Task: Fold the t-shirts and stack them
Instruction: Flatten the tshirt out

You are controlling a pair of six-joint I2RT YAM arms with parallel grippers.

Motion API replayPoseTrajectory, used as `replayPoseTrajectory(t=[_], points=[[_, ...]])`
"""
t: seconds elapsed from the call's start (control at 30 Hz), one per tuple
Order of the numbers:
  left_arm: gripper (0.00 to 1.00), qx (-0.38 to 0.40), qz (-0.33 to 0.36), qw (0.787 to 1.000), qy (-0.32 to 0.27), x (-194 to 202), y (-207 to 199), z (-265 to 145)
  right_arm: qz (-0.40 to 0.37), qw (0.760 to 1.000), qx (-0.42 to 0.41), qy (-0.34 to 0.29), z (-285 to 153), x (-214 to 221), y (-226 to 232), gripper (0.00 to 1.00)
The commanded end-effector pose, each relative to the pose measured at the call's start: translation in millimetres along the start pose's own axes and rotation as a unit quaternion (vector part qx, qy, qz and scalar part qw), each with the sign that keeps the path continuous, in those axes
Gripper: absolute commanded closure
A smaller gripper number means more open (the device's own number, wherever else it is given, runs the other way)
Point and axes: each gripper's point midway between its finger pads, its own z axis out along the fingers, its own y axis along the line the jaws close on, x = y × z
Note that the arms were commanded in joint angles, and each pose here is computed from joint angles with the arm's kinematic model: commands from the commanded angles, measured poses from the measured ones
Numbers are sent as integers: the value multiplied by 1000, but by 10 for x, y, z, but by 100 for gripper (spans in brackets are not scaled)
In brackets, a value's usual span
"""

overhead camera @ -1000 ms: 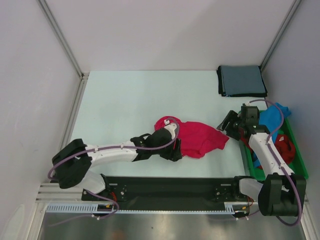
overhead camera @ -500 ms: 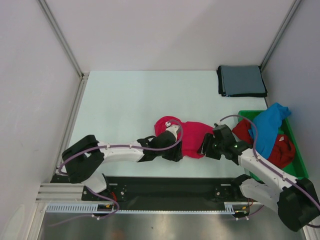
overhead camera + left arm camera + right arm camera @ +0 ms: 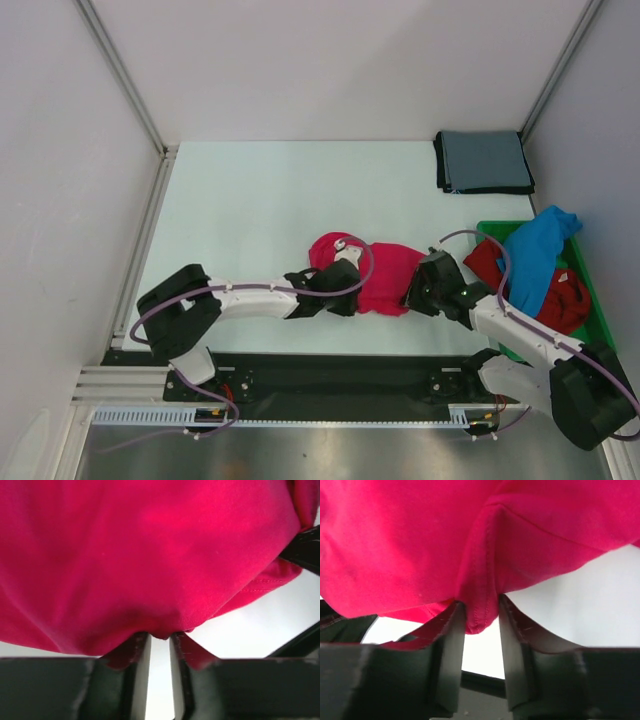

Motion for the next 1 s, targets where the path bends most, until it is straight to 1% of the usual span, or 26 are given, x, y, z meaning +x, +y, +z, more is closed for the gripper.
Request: replayPoseTrajectory(t=[0.0,0.03,0.07,0.1,0.13,0.17,0.23,0.27,0.33,0.37,0.4,0.43,0.47,0.5,0.53,0.6,0.63,0.7,0.73,0.8,0.83,0.87,0.93,0.97], points=[[76,-17,20,999,-30,-230,-30,-22,0,999,-22,-45,-43,-223,150,68],[86,-23,27,999,-36,-290,-25,-39,-3,998,-25,-53,-90,-283,188,76],[95,-26,30,998,-40,-324,-26,-48,-5,998,-22,-56,-105,-306,189,80],[100,-31,34,998,-41,-347,-23,-64,-4,998,-19,-63,-136,-351,193,83],[100,-35,45,997,-45,-417,-38,-104,-3,997,-21,-77,-200,-423,212,87],[100,-36,50,997,-50,-467,-50,-134,-1,996,-12,-91,-269,-509,204,94],[100,-28,71,995,-65,-611,-126,-230,6,992,-13,-123,-447,-670,210,99],[100,-12,79,994,-80,-717,-208,-345,16,990,4,-138,-544,-761,124,100],[100,34,99,990,-100,-891,-470,-539,24,983,-2,-183,-828,-1031,163,100],[100,68,123,983,-118,-1015,-627,-734,38,975,0,-218,-1040,-1179,91,100],[100,95,139,977,-128,-1069,-792,-869,44,967,-12,-253,-1303,-1377,154,100],[100,128,163,966,-153,-1221,-1010,-1091,39,960,-12,-277,-1480,-1489,137,100],[100,151,177,958,-167,-1293,-1147,-1250,50,950,-3,-308,-1693,-1617,44,100],[100,188,190,944,-195,-1441,-1399,-1583,50,936,-22,-348,-2060,-1815,148,100],[100,217,212,931,-204,-1474,-1547,-1754,39,928,-16,-371,-2256,-1913,130,100],[100,275,240,904,-224,-1504,-1847,-2167,40,908,-6,-418,-2671,-2099,109,100],[100,299,259,885,-246,-1607,-1991,-2451,34,889,-21,-457,-3066,-2217,209,100],[100,306,275,870,-270,-1661,-2082,-2791,14,872,-21,-489,-3397,-2324,278,100],[100,306,271,862,-300,-1815,-2104,-3050,6,854,-42,-519,-3746,-2376,396,100],[100,277,253,865,-334,-2010,-1988,-3272,-28,836,-54,-545,-4056,-2415,511,100],[100,274,241,857,-364,-2127,-1925,-3539,-39,825,-63,-560,-4198,-2451,577,100],[100,271,233,853,-380,-2191,-1889,-3663,-50,807,-72,-584,-4457,-2452,636,100],[100,298,224,831,-414,-2266,-1885,-4043,-54,786,-56,-613,-4682,-2508,609,100],[100,316,224,821,-420,-2263,-1921,-4157,-55,778,-54,-624,-4788,-2520,615,100]])
